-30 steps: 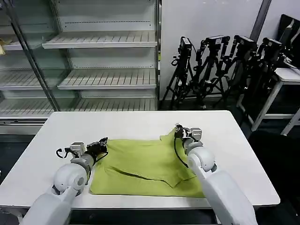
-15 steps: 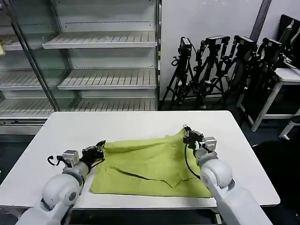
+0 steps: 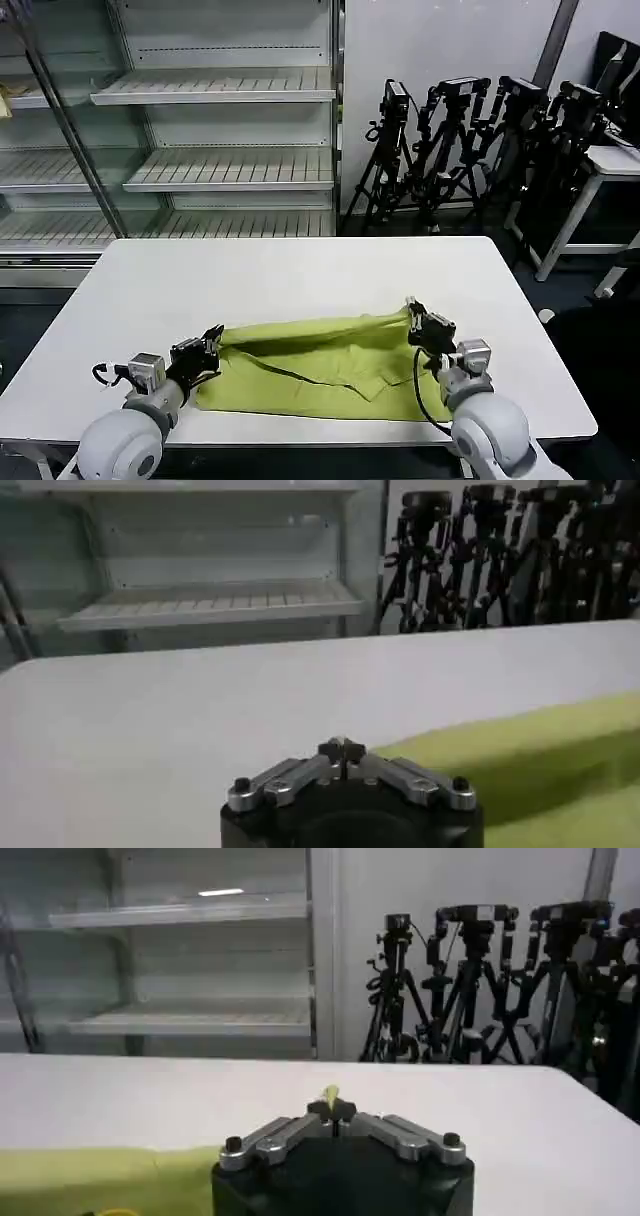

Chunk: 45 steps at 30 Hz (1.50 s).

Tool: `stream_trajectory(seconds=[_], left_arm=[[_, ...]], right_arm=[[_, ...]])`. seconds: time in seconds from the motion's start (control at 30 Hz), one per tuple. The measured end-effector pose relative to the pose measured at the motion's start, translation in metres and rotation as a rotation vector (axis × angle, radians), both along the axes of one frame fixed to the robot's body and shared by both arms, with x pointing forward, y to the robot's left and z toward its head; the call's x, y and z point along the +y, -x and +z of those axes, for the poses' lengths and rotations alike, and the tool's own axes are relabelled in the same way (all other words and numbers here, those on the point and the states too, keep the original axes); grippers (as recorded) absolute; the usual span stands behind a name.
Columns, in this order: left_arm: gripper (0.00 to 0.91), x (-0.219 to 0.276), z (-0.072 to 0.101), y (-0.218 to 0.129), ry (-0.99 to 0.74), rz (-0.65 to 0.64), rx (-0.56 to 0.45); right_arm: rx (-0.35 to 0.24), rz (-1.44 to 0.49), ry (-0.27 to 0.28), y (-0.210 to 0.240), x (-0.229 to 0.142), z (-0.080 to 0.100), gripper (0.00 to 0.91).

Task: Fold and organize the clothes.

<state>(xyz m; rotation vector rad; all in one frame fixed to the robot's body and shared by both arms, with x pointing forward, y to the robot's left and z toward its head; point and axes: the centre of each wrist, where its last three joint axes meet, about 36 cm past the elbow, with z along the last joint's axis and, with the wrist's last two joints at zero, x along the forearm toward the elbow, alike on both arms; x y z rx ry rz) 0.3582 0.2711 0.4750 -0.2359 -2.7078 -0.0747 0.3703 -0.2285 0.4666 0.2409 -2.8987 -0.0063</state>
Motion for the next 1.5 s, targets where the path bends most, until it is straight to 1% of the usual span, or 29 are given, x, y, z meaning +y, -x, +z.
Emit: stream_trajectory(seconds=[0.17, 0.3, 0.33, 0.53, 0.57, 0.6, 0.63, 0.7, 0.83, 1.07, 1.2, 1.47, 1.5], left_arm=[[0.020, -0.003, -0.007, 0.009, -0.025, -0.014, 0.016], [0.010, -0.001, -0.011, 0.013, -0.058, -0.013, 0.024], [0.020, -0.001, -0.012, 0.014, -0.065, -0.013, 0.027], [0.010, -0.001, -0.019, 0.021, -0.104, -0.024, 0.048], [0.030, -0.002, -0.021, 0.022, -0.110, -0.026, 0.053], [0.534, -0.002, -0.021, 0.022, -0.114, -0.027, 0.056], [0.907, -0.002, -0.022, 0.022, -0.118, -0.027, 0.057], [0.907, -0.002, -0.023, 0.022, -0.121, -0.026, 0.057], [0.907, -0.004, -0.021, 0.022, -0.114, -0.022, 0.045], [0.907, -0.006, -0.018, 0.024, -0.073, 0.028, -0.003], [0.907, -0.012, -0.018, 0.029, -0.034, 0.059, -0.012], [0.907, -0.030, -0.031, 0.036, 0.029, 0.110, 0.026], [0.766, -0.032, -0.033, 0.036, 0.034, 0.116, 0.033]], right_arm=[[0.032, -0.013, 0.000, 0.019, -0.003, -0.007, 0.000], [0.054, -0.023, 0.000, 0.033, -0.006, -0.010, 0.000], [0.063, -0.028, 0.003, 0.036, -0.007, -0.012, 0.000], [0.114, -0.037, 0.009, 0.048, -0.007, -0.021, 0.000], [0.121, -0.037, 0.011, 0.049, -0.007, -0.022, 0.423], [0.127, -0.038, 0.012, 0.050, -0.007, -0.023, 0.907], [0.133, -0.037, 0.013, 0.051, -0.006, -0.023, 0.907], [0.142, -0.037, 0.012, 0.053, -0.005, -0.024, 0.907], [0.144, -0.044, 0.010, 0.058, -0.005, -0.023, 0.907], [0.127, -0.064, 0.008, 0.067, -0.006, -0.015, 0.907], [0.120, -0.075, 0.003, 0.072, -0.007, -0.011, 0.907], [0.122, -0.094, -0.006, 0.082, -0.006, -0.007, 0.907], [0.122, -0.096, -0.006, 0.083, -0.006, -0.007, 0.907]])
